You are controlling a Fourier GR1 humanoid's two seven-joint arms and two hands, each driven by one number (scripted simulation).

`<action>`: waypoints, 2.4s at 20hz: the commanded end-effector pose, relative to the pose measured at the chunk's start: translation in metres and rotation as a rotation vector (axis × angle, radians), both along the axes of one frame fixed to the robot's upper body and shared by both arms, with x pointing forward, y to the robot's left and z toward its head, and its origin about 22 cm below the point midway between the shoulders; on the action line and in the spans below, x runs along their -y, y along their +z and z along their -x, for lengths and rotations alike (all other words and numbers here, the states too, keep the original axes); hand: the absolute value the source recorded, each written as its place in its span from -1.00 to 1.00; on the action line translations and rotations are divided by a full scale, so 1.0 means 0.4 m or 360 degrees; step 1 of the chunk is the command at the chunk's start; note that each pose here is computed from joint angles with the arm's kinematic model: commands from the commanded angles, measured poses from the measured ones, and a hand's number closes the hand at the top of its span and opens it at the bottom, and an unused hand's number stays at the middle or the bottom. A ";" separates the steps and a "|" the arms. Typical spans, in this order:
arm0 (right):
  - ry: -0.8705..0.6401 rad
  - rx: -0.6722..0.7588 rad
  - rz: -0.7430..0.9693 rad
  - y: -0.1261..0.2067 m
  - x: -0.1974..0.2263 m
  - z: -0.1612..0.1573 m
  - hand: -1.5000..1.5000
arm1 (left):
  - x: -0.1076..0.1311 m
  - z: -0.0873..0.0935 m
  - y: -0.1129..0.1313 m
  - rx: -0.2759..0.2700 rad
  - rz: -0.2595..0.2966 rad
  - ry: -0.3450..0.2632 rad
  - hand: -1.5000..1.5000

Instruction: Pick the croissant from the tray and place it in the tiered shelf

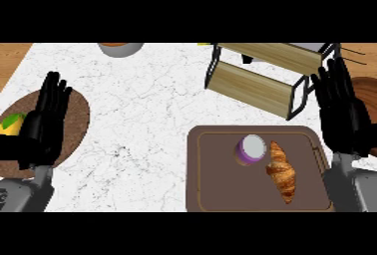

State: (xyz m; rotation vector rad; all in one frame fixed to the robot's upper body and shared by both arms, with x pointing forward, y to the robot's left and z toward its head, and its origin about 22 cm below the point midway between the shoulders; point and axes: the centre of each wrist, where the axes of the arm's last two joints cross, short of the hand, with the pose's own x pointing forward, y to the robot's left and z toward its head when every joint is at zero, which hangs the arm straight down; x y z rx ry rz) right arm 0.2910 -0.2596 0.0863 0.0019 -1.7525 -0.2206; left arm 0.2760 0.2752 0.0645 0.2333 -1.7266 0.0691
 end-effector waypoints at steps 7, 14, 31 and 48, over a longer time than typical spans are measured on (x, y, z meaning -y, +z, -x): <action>-0.0465 -0.0470 0.1203 -0.020 0.380 0.172 1.00 | -0.048 0.115 -0.199 -0.0756 0.0150 0.0079 0.00; -0.0371 -0.0409 0.0789 -0.166 0.484 0.342 -1.00 | -0.081 0.084 -0.229 -0.0959 0.0209 -0.0065 0.00; 0.0180 -0.0713 0.1145 0.118 0.240 0.321 -1.00 | -0.034 0.052 -0.223 -0.0985 0.0197 -0.0101 0.00; 0.0074 -0.1192 0.1507 0.112 -0.012 0.178 -1.00 | -0.065 0.094 -0.235 -0.0975 0.0205 -0.0129 0.00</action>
